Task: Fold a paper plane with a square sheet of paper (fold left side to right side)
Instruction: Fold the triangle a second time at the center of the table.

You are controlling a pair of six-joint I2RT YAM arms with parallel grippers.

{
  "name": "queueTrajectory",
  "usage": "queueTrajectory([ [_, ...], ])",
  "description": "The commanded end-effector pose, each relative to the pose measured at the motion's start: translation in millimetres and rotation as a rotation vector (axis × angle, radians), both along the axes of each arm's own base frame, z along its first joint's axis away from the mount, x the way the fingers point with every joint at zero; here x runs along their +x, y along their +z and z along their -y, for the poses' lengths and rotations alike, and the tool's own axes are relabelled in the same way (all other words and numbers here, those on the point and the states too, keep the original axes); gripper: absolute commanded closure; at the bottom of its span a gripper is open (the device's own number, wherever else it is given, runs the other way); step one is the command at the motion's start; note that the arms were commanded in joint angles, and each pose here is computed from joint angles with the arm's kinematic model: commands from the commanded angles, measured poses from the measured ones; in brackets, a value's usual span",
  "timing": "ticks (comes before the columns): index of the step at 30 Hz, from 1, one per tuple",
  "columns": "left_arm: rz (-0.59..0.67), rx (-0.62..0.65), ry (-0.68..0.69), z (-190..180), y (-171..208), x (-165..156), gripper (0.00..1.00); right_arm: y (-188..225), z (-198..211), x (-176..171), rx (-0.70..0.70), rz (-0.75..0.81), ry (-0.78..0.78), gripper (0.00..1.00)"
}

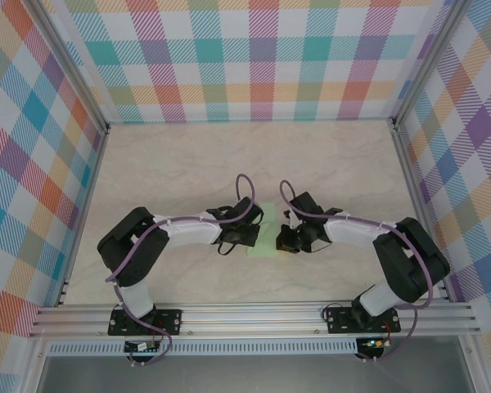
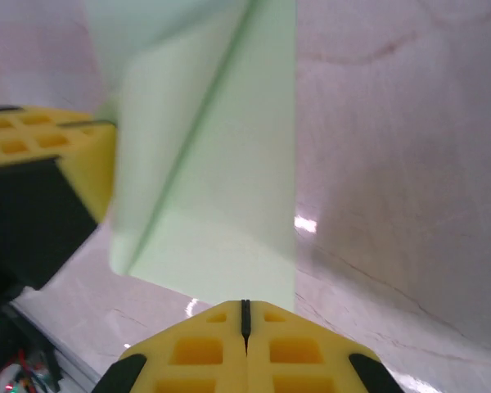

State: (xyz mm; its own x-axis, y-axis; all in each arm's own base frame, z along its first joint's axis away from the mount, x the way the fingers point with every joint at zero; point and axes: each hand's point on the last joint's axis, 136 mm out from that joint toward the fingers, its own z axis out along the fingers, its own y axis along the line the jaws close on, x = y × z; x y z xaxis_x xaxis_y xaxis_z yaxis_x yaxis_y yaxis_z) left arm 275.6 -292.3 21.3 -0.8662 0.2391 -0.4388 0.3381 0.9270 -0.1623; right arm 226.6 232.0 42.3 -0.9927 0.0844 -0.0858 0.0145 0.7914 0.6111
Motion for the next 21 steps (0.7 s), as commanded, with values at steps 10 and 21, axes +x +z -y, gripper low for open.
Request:
queueTrajectory([
  [10, -0.044, 0.034, -0.019, -2.9, -13.5, -3.7, 1.0, 29.2, -41.2, 42.6, 0.21, 0.07, -0.025, 1.0],
  [21, -0.041, 0.047, -0.029, -1.1, -14.2, -3.6, 1.0, 11.1, -61.6, 53.0, 0.178, 0.042, 0.004, 1.0],
])
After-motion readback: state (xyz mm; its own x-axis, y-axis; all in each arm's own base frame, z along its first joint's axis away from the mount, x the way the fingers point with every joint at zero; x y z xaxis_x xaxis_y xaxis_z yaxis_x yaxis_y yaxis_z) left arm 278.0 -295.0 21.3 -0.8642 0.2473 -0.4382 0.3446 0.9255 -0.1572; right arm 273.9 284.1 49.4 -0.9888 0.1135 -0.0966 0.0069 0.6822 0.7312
